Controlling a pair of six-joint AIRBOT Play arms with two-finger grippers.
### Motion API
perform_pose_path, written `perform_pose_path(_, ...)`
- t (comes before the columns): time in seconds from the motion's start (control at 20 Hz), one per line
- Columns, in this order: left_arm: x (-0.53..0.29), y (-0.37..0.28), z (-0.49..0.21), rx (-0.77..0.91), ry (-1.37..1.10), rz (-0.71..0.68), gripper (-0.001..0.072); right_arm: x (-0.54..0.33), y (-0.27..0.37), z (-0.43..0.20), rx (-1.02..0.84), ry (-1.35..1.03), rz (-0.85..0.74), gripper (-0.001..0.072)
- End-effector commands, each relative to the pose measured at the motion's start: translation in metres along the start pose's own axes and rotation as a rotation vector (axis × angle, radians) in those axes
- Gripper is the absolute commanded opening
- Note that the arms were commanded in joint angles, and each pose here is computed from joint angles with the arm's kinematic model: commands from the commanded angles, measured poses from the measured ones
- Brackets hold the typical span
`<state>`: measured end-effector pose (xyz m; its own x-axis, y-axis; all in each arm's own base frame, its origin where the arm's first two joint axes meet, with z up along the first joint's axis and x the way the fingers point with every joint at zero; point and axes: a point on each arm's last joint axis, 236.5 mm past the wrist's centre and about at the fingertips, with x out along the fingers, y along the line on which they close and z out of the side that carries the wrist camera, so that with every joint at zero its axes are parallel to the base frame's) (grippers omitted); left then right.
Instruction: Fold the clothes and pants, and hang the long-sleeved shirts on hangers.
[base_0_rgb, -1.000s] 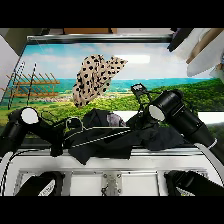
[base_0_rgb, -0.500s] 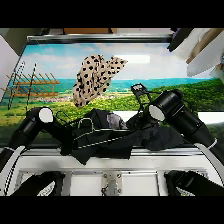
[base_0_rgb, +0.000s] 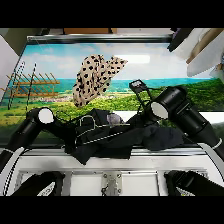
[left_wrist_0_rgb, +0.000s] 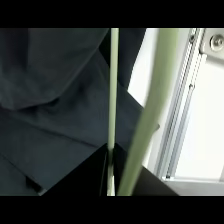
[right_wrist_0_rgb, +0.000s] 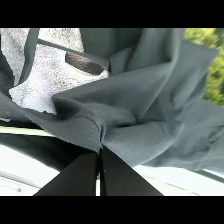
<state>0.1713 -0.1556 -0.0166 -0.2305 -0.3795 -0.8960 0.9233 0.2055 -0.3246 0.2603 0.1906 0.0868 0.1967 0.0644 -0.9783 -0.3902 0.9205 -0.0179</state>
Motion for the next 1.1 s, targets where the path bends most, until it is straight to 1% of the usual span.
perform_pose_path(0.0, 0.01, -0.003, 0.009, 0.025, -0.008, -0.03, 0.0009, -0.022, -0.006, 0.011, -0.027, -0.045, -0.02, 0.0018)
perform_pose_path(0.1, 0.018, 0.002, 0.018, 0.043, -0.014, -0.016, 0.0009, -0.028, -0.002, 0.015, -0.026, -0.062, -0.002, 0.0018)
perform_pose_path(0.3, 0.019, 0.004, 0.049, 0.021, -0.137, -0.013, 0.0009, -0.029, 0.006, 0.013, -0.035, -0.059, 0.026, 0.0018)
perform_pose_path(0.55, 0.013, 0.005, 0.041, -0.032, -0.143, -0.039, 0.0009, -0.03, 0.008, 0.013, -0.024, -0.06, 0.026, 0.0018)
perform_pose_path(0.7, 0.013, 0.008, 0.042, -0.034, -0.15, -0.027, 0.0009, -0.03, 0.012, 0.019, -0.028, -0.088, 0.04, 0.0018)
perform_pose_path(1.05, 0.02, 0.004, 0.054, 0.018, -0.153, -0.004, 0.001, -0.038, 0.062, 0.038, -0.081, -0.215, 0.123, 0.0017)
